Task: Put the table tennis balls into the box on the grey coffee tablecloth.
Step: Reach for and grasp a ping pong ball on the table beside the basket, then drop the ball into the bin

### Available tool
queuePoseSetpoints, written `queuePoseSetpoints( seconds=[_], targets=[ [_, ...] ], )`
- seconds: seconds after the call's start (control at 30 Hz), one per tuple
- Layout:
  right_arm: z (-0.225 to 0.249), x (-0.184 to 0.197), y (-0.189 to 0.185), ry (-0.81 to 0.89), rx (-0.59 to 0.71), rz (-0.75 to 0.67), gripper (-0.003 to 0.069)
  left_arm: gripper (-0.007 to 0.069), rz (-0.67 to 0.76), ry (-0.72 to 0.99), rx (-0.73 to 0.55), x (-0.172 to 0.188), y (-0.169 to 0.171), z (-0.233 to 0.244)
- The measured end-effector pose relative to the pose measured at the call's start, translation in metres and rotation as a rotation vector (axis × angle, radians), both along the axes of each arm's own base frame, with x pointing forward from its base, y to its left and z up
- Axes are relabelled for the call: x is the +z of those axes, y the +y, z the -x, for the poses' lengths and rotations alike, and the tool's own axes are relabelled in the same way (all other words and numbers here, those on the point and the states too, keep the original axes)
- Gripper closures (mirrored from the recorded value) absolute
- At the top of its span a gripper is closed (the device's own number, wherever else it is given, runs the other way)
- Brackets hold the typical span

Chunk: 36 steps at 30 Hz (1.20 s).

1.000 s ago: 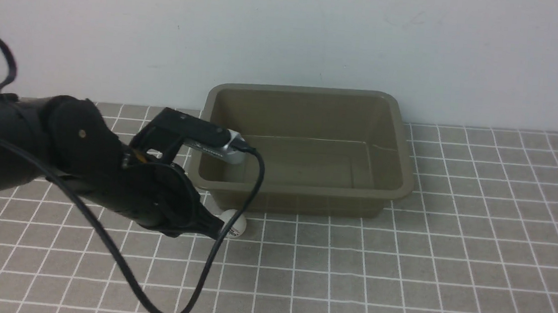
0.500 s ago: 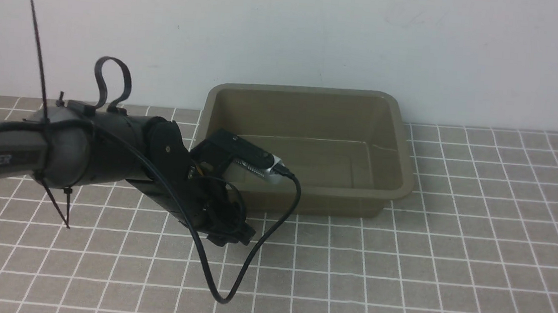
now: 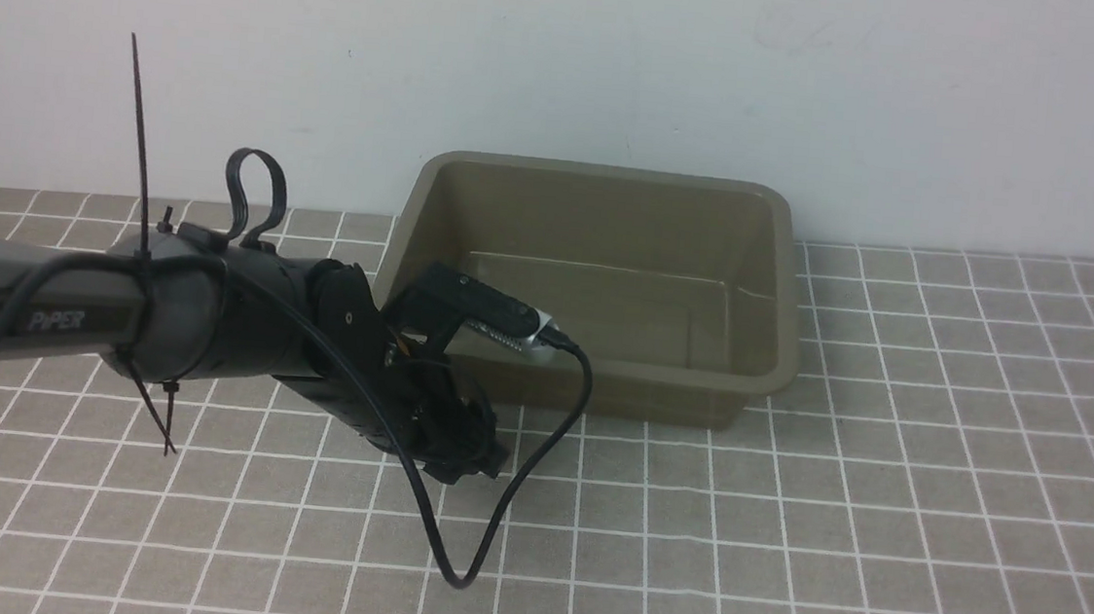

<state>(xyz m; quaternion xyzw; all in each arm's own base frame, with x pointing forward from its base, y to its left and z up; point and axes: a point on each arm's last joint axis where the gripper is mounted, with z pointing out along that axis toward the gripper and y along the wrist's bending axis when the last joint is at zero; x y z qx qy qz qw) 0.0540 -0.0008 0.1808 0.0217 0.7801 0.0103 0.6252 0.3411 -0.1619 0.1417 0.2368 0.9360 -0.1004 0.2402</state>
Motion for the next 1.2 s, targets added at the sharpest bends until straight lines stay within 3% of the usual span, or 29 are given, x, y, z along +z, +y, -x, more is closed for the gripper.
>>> queuePoseSetpoints(
  seconds=[0.03, 0.27, 0.47, 0.63, 0.8, 0.87, 0.93, 1.07, 1.17, 1.2],
  targets=[
    [0.0, 0.0, 0.0, 0.0, 0.0, 0.0, 0.0673, 0.028, -0.001, 0.007, -0.002, 0.0, 0.0, 0.001],
    [0.0, 0.0, 0.0, 0.0, 0.0, 0.0, 0.0673, 0.0279, 0.006, 0.095, -0.052, 0.028, 0.002, 0.019],
    [0.0, 0.0, 0.0, 0.0, 0.0, 0.0, 0.0673, 0.0279, 0.147, -0.028, -0.045, 0.098, 0.002, 0.036],
    [0.0, 0.0, 0.0, 0.0, 0.0, 0.0, 0.0673, 0.0279, 0.174, -0.223, -0.125, 0.143, -0.01, 0.011],
    [0.0, 0.0, 0.0, 0.0, 0.0, 0.0, 0.0673, 0.0277, 0.174, -0.208, -0.164, 0.144, -0.029, -0.024],
    [0.0, 0.0, 0.0, 0.0, 0.0, 0.0, 0.0673, 0.0247, 0.172, -0.168, -0.159, 0.138, -0.035, -0.037],
    [0.0, 0.0, 0.0, 0.0, 0.0, 0.0, 0.0673, 0.0161, 0.151, -0.114, -0.145, 0.13, -0.039, -0.047],
    [0.0, 0.0, 0.0, 0.0, 0.0, 0.0, 0.0673, 0.0094, 0.106, -0.063, -0.127, 0.13, -0.038, -0.051],
    [0.0, 0.0, 0.0, -0.001, 0.0, 0.0, 0.0673, 0.0237, 0.015, -0.033, -0.092, 0.148, -0.027, -0.044],
    [0.0, 0.0, 0.0, -0.001, 0.0, 0.0, 0.0673, 0.033, -0.019, -0.037, -0.075, 0.156, -0.022, -0.041]
  ],
)
